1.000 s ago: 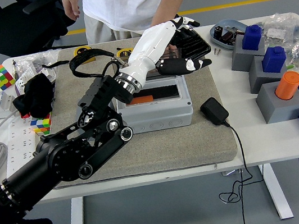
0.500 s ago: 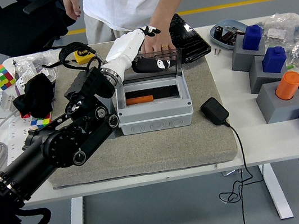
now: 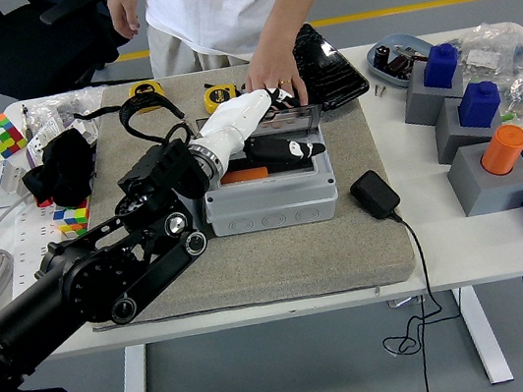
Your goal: Fetch the battery,place it into the box,close the lid of the box
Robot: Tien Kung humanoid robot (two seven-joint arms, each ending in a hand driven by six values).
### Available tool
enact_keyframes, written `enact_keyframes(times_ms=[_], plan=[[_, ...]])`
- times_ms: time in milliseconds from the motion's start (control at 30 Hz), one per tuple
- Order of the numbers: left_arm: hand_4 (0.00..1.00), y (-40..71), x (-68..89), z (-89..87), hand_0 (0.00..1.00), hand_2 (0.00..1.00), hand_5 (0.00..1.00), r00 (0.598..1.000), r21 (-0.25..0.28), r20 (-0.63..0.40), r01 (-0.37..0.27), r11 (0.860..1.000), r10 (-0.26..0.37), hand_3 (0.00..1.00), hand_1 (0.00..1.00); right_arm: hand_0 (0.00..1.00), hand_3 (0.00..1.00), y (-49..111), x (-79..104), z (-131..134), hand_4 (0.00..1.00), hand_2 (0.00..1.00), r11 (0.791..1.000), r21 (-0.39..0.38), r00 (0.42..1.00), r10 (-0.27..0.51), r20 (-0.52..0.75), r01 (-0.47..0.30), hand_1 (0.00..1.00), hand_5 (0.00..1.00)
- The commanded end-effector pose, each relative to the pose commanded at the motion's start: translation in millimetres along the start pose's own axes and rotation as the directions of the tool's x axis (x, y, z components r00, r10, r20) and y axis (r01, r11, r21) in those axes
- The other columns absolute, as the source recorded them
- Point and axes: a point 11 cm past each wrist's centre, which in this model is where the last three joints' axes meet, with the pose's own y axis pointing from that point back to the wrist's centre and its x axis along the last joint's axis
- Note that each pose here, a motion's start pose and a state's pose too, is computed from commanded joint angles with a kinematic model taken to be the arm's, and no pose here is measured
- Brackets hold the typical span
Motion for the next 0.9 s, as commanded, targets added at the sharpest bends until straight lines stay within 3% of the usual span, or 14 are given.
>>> enact_keyframes(times_ms=[533,700,900], plan=[[0.998,20.9,-22.3,-8.5,0.632,0.702,0.657,0.995,0.002,-0.070,0.076,0.997,-0.076,0.718,0.715,0.497,0.589,-0.1,-0.8,0,0.983,0.664,1.000,0.001,1.000,-0.001,0.000,0.001,0.617,0.507],[0.998,26.3,-7.1,-2.7,0.626,0.714,0.654,0.992,-0.039,-0.129,0.013,0.999,-0.018,0.727,0.716,0.497,0.589,-0.1,-1.2,-1,0.984,0.664,1.000,0.002,1.000,-0.001,0.000,0.001,0.618,0.507],[0.998,40.4,16.8,-5.5,0.621,0.714,0.635,0.940,-0.091,-0.320,-0.153,0.984,0.117,0.734,0.719,0.498,0.589,-0.2,0.5,4,0.984,0.664,1.000,-0.007,1.000,0.003,0.005,-0.003,0.617,0.507]])
